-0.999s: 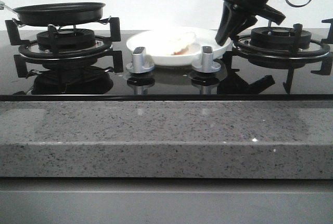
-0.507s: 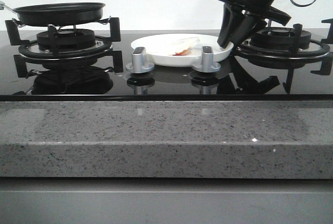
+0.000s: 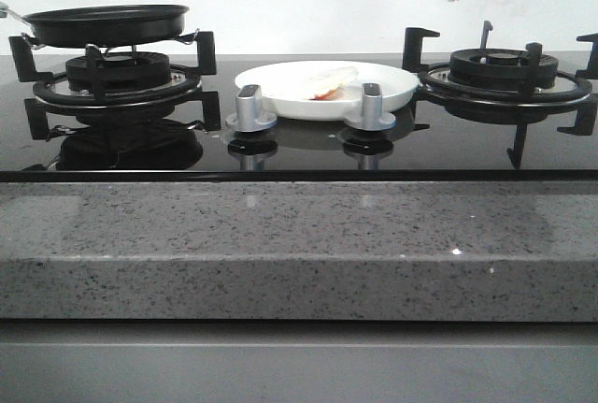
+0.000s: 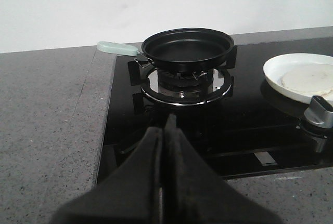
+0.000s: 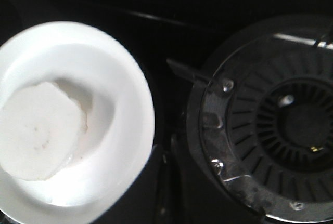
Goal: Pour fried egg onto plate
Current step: 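Open the right gripper and lift it away from the plate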
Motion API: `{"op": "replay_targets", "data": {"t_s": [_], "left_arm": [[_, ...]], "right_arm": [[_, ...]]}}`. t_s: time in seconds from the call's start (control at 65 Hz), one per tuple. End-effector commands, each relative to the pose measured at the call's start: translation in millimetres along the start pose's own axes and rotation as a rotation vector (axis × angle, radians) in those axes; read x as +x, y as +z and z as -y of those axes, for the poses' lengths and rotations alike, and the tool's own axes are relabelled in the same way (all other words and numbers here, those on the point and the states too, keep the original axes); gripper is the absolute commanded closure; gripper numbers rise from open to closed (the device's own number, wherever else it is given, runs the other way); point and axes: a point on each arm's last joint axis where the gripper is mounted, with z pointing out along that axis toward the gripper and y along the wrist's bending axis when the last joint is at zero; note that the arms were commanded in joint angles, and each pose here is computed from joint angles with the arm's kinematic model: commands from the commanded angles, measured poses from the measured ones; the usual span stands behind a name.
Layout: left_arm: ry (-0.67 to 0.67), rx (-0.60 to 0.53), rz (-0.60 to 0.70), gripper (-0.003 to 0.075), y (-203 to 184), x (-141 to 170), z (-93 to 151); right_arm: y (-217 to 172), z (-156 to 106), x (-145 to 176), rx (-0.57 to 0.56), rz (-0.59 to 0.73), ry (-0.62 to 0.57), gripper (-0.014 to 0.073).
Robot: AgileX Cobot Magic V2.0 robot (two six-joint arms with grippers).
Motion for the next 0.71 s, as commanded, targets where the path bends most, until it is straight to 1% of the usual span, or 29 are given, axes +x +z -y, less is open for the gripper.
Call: {"op": "replay_targets", "data": {"t_s": [0.0, 0.185, 0.308, 0.415, 0.523, 0.6, 0.692], "left_arm": [[-0.02, -0.003, 0.103, 0.0739, -2, -16, -1], [-0.02, -0.003, 0.103, 0.0739, -2, -16, -1], [-0.02, -0.003, 0.103, 0.0739, -2, -16, -1], [-0.02, -0.003, 0.103, 0.0739, -2, -16, -1], [-0.02, -0.003, 0.103, 0.0739, -2, -16, -1], [-0.02, -0.003, 0.103, 0.0739, -2, -16, -1], [-0.02, -0.003, 0.103, 0.0739, -2, -16, -1]], "right_arm": [[-49, -8, 0, 0.005, 0.04, -0.023, 0.0664], [-75, -8, 3, 0.079, 0.086, -0.048, 0.066], [-105, -7, 18, 0.193, 0.105, -0.054, 0.0652], [-123, -5, 43, 0.252, 0.076, -0.062, 0.0652], [-128, -1, 71, 0.291, 0.022, -0.067, 0.0652], [-131, 0, 89, 0.297, 0.019, -0.07, 0.0652], [-138, -1, 111, 0.293, 0.067, -0.063, 0.0652]]}}
